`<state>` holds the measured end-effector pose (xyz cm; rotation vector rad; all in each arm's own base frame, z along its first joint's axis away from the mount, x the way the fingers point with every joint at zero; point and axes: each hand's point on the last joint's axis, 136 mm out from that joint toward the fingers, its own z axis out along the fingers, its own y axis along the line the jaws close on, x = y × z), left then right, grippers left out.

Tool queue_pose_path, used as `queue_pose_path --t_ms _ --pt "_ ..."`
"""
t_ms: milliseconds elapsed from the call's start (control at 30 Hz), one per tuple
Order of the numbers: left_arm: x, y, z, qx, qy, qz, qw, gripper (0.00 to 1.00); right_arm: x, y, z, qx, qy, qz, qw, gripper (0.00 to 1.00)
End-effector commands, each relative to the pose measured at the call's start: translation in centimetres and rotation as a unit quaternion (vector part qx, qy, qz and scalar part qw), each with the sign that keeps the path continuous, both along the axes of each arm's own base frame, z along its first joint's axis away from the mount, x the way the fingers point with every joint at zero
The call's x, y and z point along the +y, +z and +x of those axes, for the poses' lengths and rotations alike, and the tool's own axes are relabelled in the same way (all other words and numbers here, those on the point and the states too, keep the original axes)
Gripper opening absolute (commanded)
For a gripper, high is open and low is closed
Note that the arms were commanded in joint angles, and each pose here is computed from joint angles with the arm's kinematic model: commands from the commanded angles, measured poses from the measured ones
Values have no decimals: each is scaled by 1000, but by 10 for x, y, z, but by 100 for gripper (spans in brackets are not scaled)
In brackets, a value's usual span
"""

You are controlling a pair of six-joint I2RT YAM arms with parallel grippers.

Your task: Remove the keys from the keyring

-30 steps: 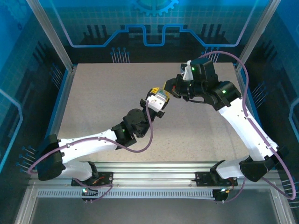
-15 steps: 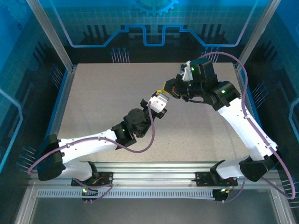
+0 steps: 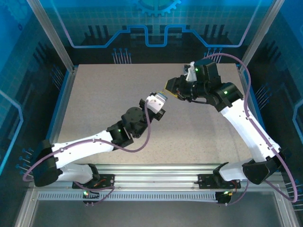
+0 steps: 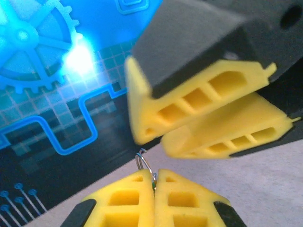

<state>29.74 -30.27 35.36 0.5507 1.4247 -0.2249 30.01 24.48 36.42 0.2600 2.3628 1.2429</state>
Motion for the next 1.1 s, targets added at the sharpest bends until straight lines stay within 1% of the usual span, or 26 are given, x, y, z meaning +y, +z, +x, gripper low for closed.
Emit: queue_pose_path --t_ms 0,133,167,233,300,367,400,433,467,533,567,633,700,767,867,933,967,1067 --pt "5 11 -17 55 -83 -54 994 0 -22 12 6 -59 -11 4 998 31" --pt "12 15 -26 102 -136 -70 983 0 -45 13 16 -128 -16 39 991 31" --pt "13 15 -28 119 -154 -74 978 0 -49 17 18 -160 -8 44 986 30" --pt "18 18 -28 159 -190 -100 964 0 -54 21 21 -199 5 37 979 29" --pt "23 22 -27 188 -221 -128 948 0 -51 27 20 -251 32 23 967 27" --pt "23 29 -29 192 -244 -130 942 0 -47 32 19 -312 57 7 948 27" --pt "22 31 -30 193 -250 -128 940 0 -47 32 19 -335 61 0 940 29" --pt "19 34 -33 193 -265 -127 936 0 -45 35 15 -369 72 -3 927 29" --pt "17 38 -38 196 -287 -128 929 0 -44 37 12 -393 81 -2 916 29" --pt "12 42 -44 209 -326 -134 912 0 -36 44 -1 -447 119 15 886 28" --pt "10 43 -46 215 -341 -136 905 0 -34 46 -4 -460 126 21 879 28" --pt "5 44 -48 221 -358 -136 897 0 -26 49 -12 -473 160 40 865 28" --pt "3 46 -49 222 -367 -136 893 0 -17 56 -21 -483 202 66 850 27" --pt "3 47 -49 219 -370 -137 892 0 -11 61 -28 -488 229 92 837 27" --pt "2 49 -50 217 -379 -139 889 0 -6 71 -41 -503 264 126 813 30" --pt "2 50 -51 216 -381 -140 888 0 -1 71 -47 -501 285 134 806 34" --pt "2 50 -51 215 -382 -139 888 0 1 70 -49 -498 296 136 804 38" --pt "3 50 -50 211 -381 -141 889 0 6 64 -53 -490 313 138 802 46"
